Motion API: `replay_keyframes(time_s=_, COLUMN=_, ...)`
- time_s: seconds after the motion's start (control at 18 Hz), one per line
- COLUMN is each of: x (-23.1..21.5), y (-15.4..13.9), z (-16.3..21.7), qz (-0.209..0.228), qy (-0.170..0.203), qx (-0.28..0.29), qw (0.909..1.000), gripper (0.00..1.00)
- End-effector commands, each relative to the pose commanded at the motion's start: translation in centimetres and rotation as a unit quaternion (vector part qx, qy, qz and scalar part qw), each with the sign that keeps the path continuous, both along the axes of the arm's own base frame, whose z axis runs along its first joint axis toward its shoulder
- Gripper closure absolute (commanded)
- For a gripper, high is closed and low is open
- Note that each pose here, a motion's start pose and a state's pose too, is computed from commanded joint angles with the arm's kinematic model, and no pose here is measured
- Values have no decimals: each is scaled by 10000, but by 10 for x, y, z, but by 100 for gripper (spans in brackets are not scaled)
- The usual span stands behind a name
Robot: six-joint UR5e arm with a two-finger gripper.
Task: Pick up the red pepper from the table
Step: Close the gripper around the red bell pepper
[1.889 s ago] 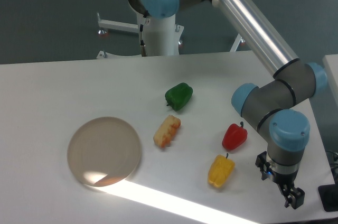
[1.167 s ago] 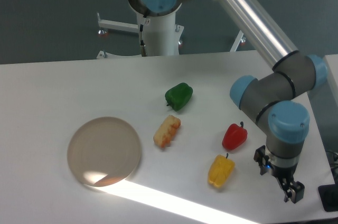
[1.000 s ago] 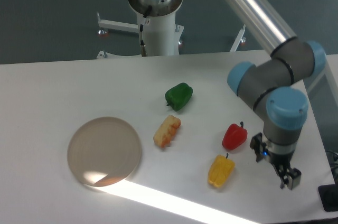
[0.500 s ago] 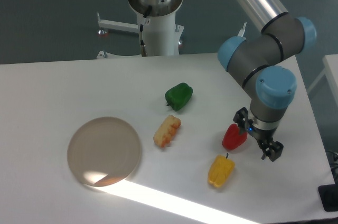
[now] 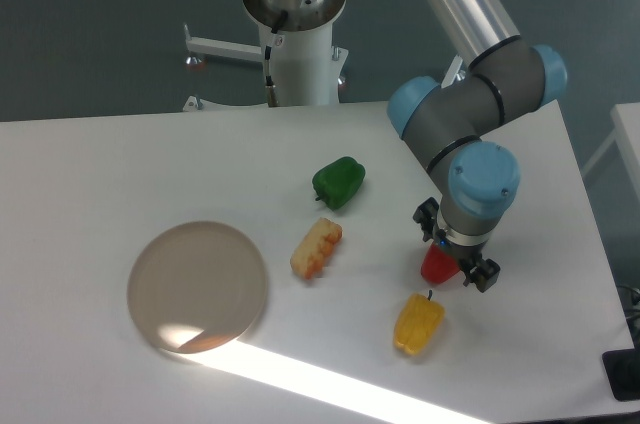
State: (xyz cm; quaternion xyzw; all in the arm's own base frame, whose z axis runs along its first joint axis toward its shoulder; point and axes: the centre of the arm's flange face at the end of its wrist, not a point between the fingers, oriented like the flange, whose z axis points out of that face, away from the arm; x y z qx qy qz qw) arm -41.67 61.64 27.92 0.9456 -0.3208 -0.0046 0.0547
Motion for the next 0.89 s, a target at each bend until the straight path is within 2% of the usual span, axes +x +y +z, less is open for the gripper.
replay_keyframes(time_s=0.67, x=-3, y=-8, z=-11, qz=251, qy=-6, qx=-31, qw=9997, gripper=0)
replay_keyframes(time_s=0.78, x=-1, y=-11, z=-18, qz=457, qy=-26, qx=-46, qw=9989, gripper=0)
replay_keyframes(time_s=0.89, x=-3, y=-10, z=-20, qz=473, qy=5, qx=-12, qw=9989, gripper=0)
